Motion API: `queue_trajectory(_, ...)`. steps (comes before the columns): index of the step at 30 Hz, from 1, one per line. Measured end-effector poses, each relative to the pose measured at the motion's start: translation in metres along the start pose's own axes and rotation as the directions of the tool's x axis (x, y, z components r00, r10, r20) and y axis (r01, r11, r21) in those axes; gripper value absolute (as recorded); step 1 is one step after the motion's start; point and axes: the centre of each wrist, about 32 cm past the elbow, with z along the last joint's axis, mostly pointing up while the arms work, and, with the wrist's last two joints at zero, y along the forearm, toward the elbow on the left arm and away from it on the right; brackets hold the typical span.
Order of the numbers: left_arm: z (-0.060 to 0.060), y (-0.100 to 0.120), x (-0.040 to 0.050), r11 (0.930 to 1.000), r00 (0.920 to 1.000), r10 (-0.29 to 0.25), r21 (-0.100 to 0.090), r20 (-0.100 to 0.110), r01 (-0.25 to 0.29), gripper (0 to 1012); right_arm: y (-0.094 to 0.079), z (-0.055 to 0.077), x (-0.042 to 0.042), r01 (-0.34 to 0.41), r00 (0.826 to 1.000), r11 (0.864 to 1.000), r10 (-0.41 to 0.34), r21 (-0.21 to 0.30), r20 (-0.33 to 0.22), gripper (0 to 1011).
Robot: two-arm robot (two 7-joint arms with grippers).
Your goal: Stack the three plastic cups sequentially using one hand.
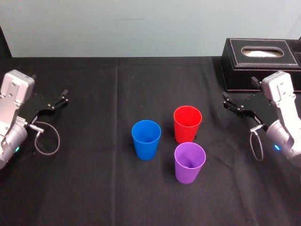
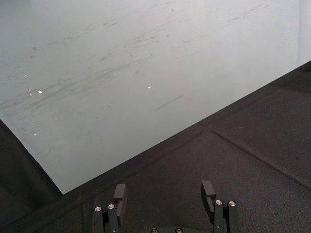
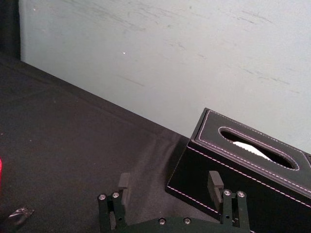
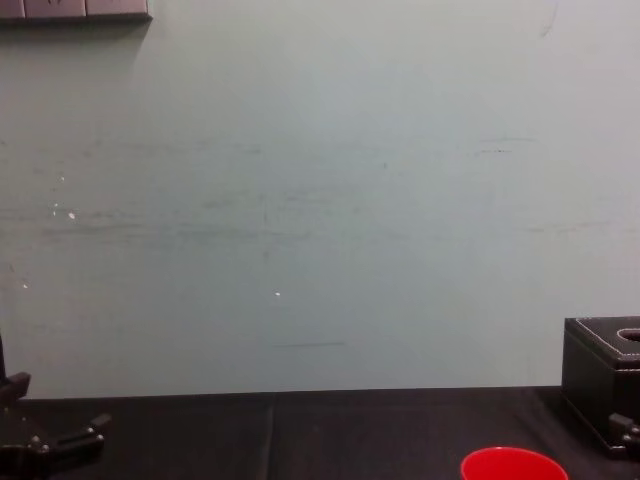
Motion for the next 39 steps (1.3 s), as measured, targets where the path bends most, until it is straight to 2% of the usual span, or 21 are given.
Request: queue_trajectory(39,0.0000,0.0000,0.0000,1.0000,1.0000,0.000,0.000,0.000,0.000,1005,0.0000,0.0000,0.0000,0.000,1.000,1.000,0.000,0.000,0.000,1002)
